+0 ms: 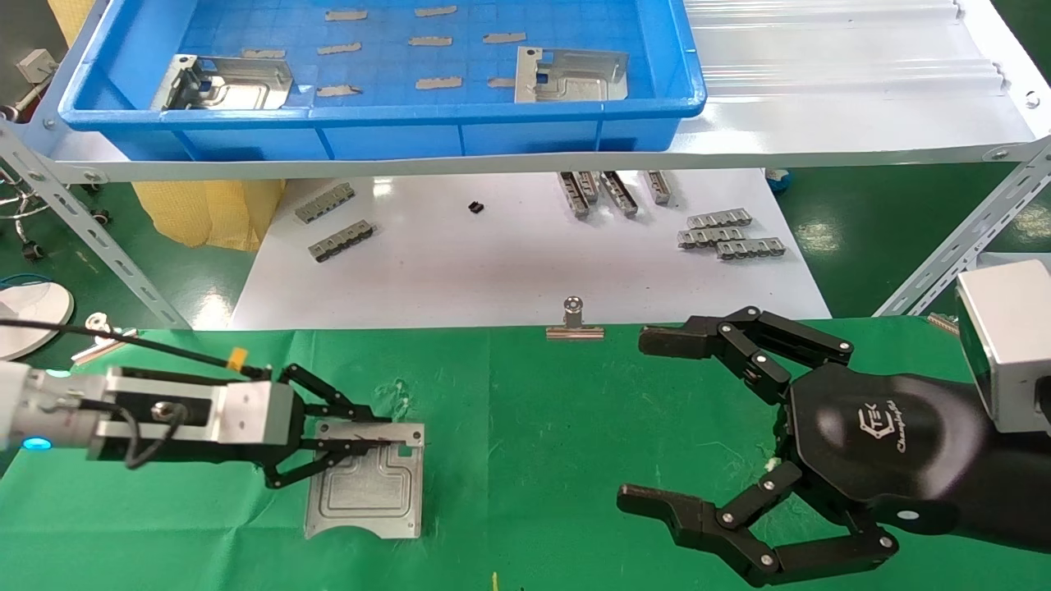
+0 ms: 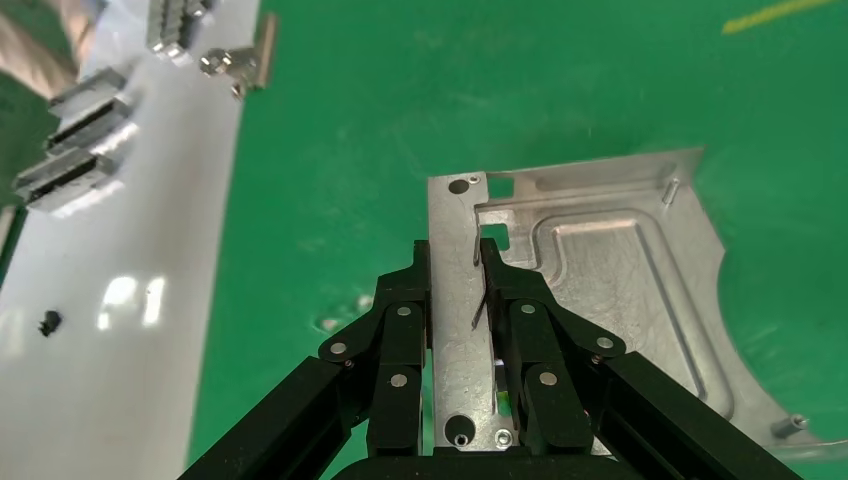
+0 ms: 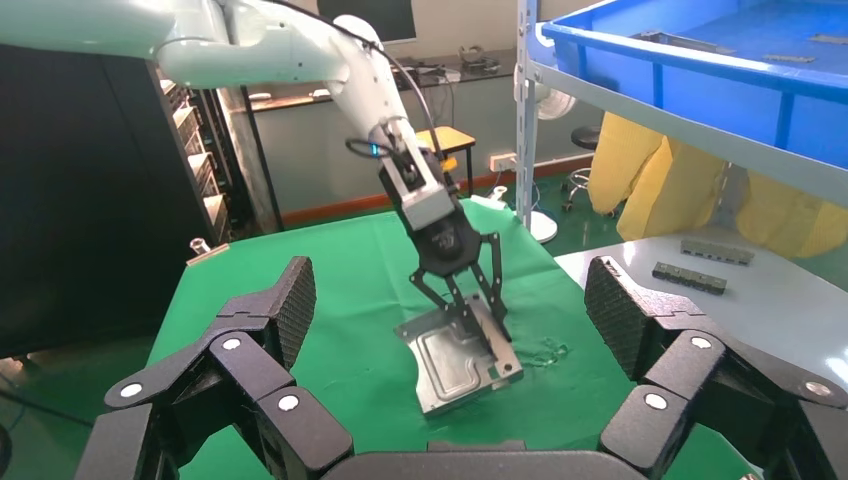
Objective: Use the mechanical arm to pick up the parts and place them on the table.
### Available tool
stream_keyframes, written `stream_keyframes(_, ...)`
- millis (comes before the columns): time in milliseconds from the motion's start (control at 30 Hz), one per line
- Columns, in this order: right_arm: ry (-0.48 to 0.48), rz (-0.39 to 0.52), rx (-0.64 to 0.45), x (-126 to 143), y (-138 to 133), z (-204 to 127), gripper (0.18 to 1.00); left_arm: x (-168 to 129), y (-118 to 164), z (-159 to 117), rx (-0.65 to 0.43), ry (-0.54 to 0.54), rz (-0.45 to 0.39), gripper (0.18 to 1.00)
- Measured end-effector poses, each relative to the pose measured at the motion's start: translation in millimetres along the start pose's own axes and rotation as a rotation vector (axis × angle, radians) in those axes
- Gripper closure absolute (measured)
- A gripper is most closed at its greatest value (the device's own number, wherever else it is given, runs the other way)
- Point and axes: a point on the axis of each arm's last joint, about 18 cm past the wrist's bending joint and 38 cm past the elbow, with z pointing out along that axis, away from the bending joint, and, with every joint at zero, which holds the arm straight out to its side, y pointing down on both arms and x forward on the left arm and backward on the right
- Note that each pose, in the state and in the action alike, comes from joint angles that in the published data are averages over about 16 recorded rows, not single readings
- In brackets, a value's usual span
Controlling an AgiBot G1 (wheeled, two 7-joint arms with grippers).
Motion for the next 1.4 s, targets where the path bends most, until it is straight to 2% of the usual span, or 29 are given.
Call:
stream_keyframes(300, 0.000, 0.000, 0.000, 0.0, 0.0, 0.0, 0.179, 2.3, 8.4, 11.2, -0.004, -0.016, 0.049, 0.898)
stream_keyframes(433, 0.000, 0.000, 0.000, 0.0, 0.0, 0.0, 0.179, 4.4, 6.1, 10.1, 0.024, -0.019, 0.040, 0.870)
stream_keyframes(600, 0.000, 0.000, 0.000, 0.0, 0.0, 0.0, 0.179, 14.2, 6.0, 5.4, 0.077, -0.029, -0.048, 0.816)
stream_keyframes(700, 0.000, 0.000, 0.000, 0.0, 0.0, 0.0, 0.179, 21.7, 8.7, 2.1, 0.110, -0.047, -0.136, 0.779)
stream_keyframes(867, 0.000, 0.000, 0.000, 0.0, 0.0, 0.0, 0.179, 32.9, 16.4, -2.5, 0.148, -0.087, -0.278, 0.683)
stream_keyframes(1000, 0.000, 0.000, 0.000, 0.1, 0.1, -0.1, 0.179, 39.3, 21.3, -4.2, 0.165, -0.110, -0.352, 0.594)
stream_keyframes(1133, 0.001, 0.000, 0.000, 0.1, 0.1, -0.1, 0.179, 41.6, 23.0, -4.8, 0.172, -0.118, -0.377, 0.508)
stream_keyframes(1400, 0.001, 0.000, 0.000, 0.1, 0.1, -0.1, 0.179, 37.4, 16.9, -6.1, 0.191, -0.120, -0.362, 0.342)
